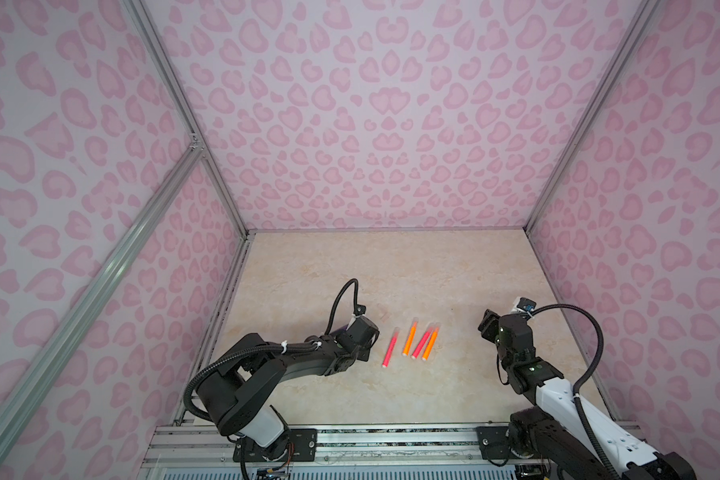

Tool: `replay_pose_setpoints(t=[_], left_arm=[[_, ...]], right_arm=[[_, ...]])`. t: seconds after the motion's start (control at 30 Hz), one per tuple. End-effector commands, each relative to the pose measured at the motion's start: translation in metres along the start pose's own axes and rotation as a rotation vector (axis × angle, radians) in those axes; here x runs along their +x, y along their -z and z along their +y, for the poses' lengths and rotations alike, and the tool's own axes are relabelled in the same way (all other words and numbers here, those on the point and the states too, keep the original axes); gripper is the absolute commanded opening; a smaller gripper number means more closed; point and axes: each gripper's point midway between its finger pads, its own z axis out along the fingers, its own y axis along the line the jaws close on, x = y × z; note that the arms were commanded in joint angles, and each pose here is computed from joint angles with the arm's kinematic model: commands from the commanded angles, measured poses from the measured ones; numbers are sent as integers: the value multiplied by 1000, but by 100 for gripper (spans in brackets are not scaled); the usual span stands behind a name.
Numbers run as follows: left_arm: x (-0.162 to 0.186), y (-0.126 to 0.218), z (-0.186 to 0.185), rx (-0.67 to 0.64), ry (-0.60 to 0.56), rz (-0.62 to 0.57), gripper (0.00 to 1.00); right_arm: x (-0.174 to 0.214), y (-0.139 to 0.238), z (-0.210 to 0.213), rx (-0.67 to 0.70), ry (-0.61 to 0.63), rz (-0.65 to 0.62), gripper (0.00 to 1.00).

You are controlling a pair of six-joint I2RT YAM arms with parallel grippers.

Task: Insert the pens into the pen caps
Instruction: 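Move the open left gripper over the purple markers, then grasp a purple marker with the left gripper and lift it upright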

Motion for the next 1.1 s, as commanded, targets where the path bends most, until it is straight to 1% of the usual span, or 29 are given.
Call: replay_pose_setpoints(t=[0.0,0.1,0.17,0.3,0.4,0.5,0.57,0.6,0.67,0.77,0.83,0.9,0.97,1.07], left_arm=[[12,1,2,4,-16,49,20],[11,4,2,15,-10,38,14],[10,6,1,26,-4,30,12],[8,10,-3,57,2,19,3],[3,16,-11,115,14,-15,3],[-6,29,-15,176,39,-83,3],[-12,41,-19,235,54,-146,3],[-19,49,-24,281,63,-196,3],[-23,62,-28,349,71,-254,3],[-26,77,-32,403,67,-320,3],[-27,86,-33,424,58,-368,3],[-28,96,-35,454,47,-412,3],[-26,105,-36,479,36,-450,3],[-25,119,-35,504,28,-505,3]], right_arm=[[-6,0,1,-2,-6,-22,72],[-6,0,2,-2,-6,-25,72],[-5,0,1,-2,-5,-22,72],[-6,0,2,-4,-5,-23,72],[-7,0,4,-15,-6,-21,72],[0,4,18,-89,-38,31,71],[7,13,43,-213,-68,57,71],[10,21,59,-271,-71,59,71],[13,43,93,-366,-51,46,71],[24,89,147,-547,-37,29,71],[37,120,179,-672,-45,43,71],[48,141,204,-743,-41,65,71],[64,155,228,-784,-12,109,70],[91,162,263,-815,33,196,66]])
